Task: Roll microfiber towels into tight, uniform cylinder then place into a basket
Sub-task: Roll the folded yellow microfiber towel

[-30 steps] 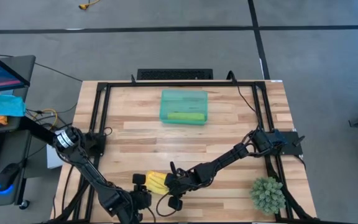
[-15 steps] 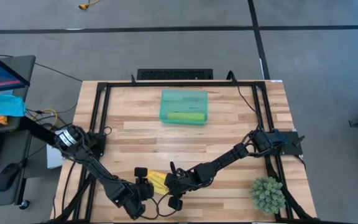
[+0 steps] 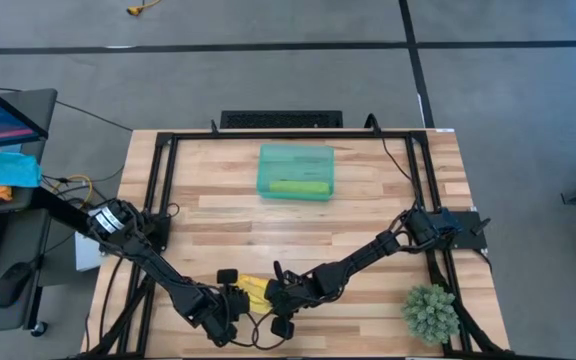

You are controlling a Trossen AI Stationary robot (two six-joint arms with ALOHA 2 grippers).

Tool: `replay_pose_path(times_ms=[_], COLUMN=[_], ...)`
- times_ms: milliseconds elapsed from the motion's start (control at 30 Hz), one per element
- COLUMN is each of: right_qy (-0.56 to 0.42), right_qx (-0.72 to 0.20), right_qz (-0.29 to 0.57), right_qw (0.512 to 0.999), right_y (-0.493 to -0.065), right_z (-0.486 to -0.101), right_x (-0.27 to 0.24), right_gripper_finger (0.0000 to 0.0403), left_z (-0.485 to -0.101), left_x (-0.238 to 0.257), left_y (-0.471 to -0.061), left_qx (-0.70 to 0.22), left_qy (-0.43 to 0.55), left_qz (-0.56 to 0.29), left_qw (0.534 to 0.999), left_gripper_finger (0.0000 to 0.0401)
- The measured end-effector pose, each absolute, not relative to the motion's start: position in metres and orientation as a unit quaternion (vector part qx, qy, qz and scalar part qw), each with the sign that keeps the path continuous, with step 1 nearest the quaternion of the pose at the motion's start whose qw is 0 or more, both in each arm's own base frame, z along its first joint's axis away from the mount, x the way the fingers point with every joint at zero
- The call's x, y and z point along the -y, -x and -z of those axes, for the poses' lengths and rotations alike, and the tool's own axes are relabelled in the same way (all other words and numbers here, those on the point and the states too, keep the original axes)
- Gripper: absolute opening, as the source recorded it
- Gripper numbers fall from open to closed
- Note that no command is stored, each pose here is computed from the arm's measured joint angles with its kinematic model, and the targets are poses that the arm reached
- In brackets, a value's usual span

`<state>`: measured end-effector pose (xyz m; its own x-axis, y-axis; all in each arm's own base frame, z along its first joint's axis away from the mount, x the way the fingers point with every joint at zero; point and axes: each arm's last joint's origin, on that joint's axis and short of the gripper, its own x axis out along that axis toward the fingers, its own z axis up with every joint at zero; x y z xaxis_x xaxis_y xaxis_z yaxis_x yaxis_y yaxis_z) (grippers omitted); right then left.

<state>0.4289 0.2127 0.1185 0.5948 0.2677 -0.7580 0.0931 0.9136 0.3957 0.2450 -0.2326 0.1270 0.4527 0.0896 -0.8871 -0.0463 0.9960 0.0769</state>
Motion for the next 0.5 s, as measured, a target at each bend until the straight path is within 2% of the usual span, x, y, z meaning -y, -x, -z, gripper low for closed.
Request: replay_pose_path(times_ms=[233,367,500], right_qy=[-0.215,-0.241,-0.251], right_qx=[-0.447,-0.468,-0.475], right_qz=[-0.038,-0.070,-0.076], right_qw=[0.868,0.847,0.840], right_y=[-0.433,-0.436,-0.437], right_z=[-0.118,-0.123,-0.130], right_x=[-0.204,-0.193,-0.184], right_gripper_finger=[0.0110,0.0142,0.0157], left_z=[-0.127,-0.127,-0.126], left_x=[0.232,0.232,0.232], left_y=[-0.245,-0.245,-0.245], left_qx=[-0.526,-0.526,-0.527], left_qy=[-0.007,-0.006,-0.005], left_qz=[-0.043,-0.044,-0.045], left_qw=[0.849,0.849,0.849], left_gripper_finger=[0.0113,0.0113,0.0113])
